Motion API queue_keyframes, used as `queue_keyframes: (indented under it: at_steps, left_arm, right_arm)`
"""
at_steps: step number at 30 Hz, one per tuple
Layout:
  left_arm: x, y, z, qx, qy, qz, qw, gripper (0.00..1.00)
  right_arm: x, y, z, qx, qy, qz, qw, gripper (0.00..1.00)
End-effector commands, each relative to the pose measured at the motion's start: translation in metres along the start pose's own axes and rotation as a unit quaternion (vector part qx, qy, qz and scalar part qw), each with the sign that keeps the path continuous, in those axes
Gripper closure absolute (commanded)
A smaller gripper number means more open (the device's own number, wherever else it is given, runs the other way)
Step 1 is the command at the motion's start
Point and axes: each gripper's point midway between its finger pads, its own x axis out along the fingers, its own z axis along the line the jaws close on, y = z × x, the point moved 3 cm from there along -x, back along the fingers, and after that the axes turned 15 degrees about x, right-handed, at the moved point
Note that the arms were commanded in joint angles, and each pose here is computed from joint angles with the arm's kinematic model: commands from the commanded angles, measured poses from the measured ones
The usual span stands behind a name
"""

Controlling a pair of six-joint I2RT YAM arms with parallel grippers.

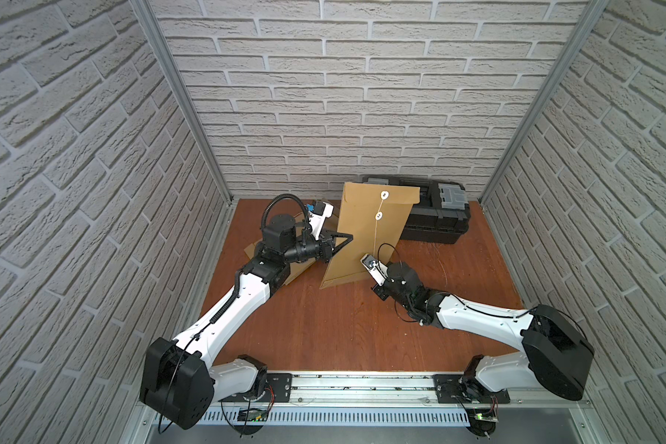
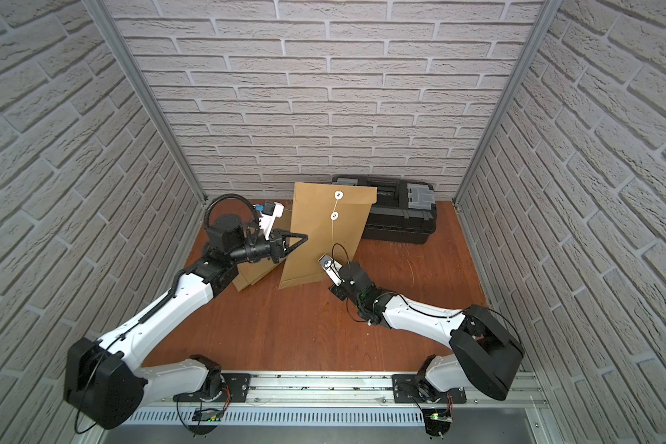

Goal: Close the mouth of the file bag
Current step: Close the file bag.

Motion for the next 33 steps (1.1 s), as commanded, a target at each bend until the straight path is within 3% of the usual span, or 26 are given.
queue_keyframes:
  at_steps: [1, 9, 18, 25, 33]
  left_arm:
    - [-0.015, -0.036, -0.015, 0.05, 0.018, -0.07, 0.996, 1.0]
    - [-0.022, -0.032, 0.003, 0.033, -0.02, -0.077, 0.996, 1.0]
    - [-0.028, -0.035, 0.006, 0.026, -0.023, -0.087, 0.996, 1.0]
    - [-0.029, -0.028, 0.005, 0.027, -0.026, -0.069, 0.997, 1.0]
    - [-0.021, -0.017, 0.017, 0.008, -0.034, -0.053, 0.998, 1.0]
  right_arm:
    - [-0.005, -0.002, -0.008, 0.051, -0.014, -0.01, 0.999, 0.97]
    - [-0.014, -0.006, -0.028, 0.167, -0.068, -0.028, 0.983, 0.97]
    - [-0.02, -0.014, -0.059, 0.283, -0.098, -0.033, 0.954, 0.97]
    - [-0.017, -0.012, -0.075, 0.327, -0.081, 0.027, 0.941, 0.97]
    - [-0.022, -0.018, -0.09, 0.353, -0.063, 0.048, 0.932, 0.97]
